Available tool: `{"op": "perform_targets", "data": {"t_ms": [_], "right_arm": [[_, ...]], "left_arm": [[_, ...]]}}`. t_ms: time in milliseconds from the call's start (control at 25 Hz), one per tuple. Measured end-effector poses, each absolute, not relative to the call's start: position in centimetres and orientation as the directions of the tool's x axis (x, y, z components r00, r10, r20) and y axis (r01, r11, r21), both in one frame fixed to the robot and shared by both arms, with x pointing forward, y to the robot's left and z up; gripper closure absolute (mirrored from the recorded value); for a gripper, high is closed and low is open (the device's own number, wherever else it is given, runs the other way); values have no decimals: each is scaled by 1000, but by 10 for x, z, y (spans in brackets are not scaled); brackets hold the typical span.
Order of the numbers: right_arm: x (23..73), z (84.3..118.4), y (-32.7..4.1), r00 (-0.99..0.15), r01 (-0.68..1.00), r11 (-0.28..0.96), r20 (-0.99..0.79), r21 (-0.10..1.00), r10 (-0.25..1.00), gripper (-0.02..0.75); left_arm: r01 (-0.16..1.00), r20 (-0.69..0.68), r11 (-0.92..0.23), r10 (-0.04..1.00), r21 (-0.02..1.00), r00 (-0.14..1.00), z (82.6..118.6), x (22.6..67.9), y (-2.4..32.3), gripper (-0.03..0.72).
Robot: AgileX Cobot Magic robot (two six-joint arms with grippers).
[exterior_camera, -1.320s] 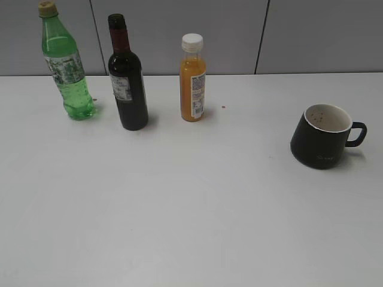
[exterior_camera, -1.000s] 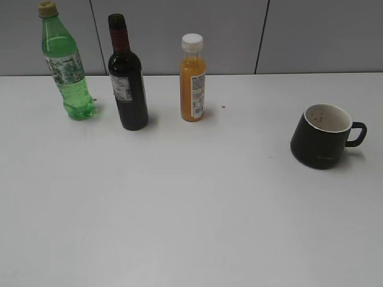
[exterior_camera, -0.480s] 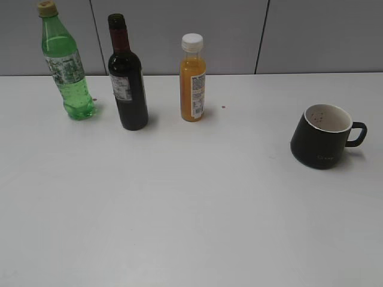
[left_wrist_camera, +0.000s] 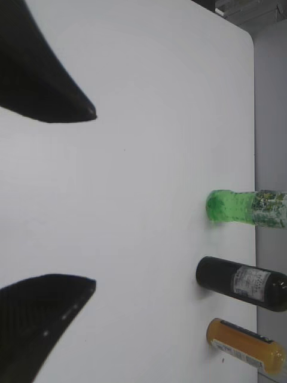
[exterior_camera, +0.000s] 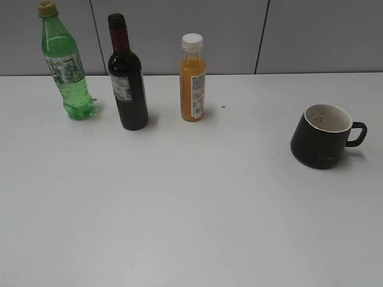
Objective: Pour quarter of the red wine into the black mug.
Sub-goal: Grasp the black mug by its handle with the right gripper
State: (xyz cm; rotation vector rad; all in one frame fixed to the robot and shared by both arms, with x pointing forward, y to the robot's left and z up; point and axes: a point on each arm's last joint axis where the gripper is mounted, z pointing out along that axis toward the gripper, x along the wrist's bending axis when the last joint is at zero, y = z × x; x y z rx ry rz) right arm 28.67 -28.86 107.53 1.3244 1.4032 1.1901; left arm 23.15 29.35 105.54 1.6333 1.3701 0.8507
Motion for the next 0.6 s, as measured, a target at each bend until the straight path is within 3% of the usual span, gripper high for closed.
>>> {"op": "perform_targets", "data": {"t_ms": [280,600], "right_arm": [[330,1084,-293,-63,144,-14,23,990,998,155],[384,1059,-304,38,226,-43,35,973,999,155]], "left_arm": [[429,-8,-71,984,901,179,1055,231,294,99],[429,-8,-71,984,901,179,1055,231,294,99]]}}
